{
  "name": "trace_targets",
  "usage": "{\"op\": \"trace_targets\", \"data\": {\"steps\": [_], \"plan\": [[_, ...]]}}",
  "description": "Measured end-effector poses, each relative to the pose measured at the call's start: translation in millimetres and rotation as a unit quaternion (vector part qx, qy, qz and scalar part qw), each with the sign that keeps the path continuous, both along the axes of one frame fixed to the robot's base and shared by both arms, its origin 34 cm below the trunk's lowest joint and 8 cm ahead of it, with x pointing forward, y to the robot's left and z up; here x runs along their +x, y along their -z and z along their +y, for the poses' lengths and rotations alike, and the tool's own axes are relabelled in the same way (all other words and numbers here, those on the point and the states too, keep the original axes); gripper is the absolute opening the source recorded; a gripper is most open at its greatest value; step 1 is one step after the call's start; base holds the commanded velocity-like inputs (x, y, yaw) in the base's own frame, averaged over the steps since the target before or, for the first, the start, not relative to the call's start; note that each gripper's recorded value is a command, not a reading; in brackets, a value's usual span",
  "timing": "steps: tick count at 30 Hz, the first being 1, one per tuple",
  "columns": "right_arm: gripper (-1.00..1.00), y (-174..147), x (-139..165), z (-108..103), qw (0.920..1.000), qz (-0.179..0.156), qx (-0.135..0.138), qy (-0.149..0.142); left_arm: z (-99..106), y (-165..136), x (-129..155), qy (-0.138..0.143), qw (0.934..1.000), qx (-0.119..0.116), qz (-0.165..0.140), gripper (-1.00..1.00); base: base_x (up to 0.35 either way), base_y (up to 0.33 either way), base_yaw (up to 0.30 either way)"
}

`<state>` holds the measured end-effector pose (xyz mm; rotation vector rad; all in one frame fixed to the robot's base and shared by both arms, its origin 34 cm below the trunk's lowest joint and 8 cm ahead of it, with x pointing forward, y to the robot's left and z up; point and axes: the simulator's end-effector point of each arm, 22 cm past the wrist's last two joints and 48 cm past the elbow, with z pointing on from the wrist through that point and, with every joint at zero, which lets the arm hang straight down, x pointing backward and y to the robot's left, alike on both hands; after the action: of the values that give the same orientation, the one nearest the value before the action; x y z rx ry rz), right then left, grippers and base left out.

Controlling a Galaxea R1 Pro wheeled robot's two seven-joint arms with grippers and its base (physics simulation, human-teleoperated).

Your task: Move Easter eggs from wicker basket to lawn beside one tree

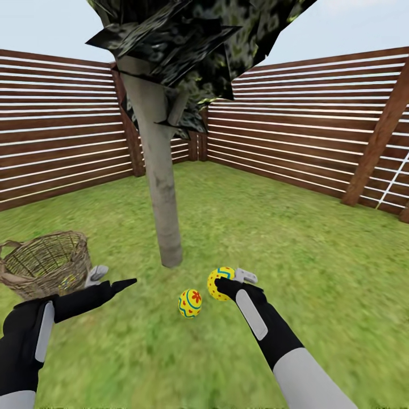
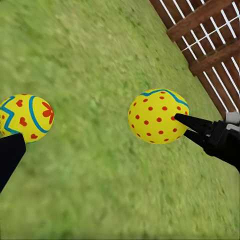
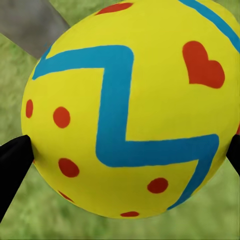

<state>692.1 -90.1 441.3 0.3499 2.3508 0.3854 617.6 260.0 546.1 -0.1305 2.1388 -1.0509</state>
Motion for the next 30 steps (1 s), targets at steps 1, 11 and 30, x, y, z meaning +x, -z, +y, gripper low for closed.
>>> {"op": "trace_targets", "data": {"steps": [1,11,30], "plan": [[-1.0,2,0,0,1.0,0.002,0.0,0.0,0,2,0,0.0,1.0,0.0,0.002,1.0,0.0,0.0,0.0],[-1.0,28,-3,0,0.9997,0.022,0.0,0.0,-1,25,1,0.001,0.9997,-0.001,0.023,1.0,0.0,0.0,0.0],[-1.0,83,-16,0,0.9977,0.068,-0.003,-0.001,-4,69,1,0.003,0.9981,-0.001,0.061,1.0,0.0,0.0,0.0]]}}
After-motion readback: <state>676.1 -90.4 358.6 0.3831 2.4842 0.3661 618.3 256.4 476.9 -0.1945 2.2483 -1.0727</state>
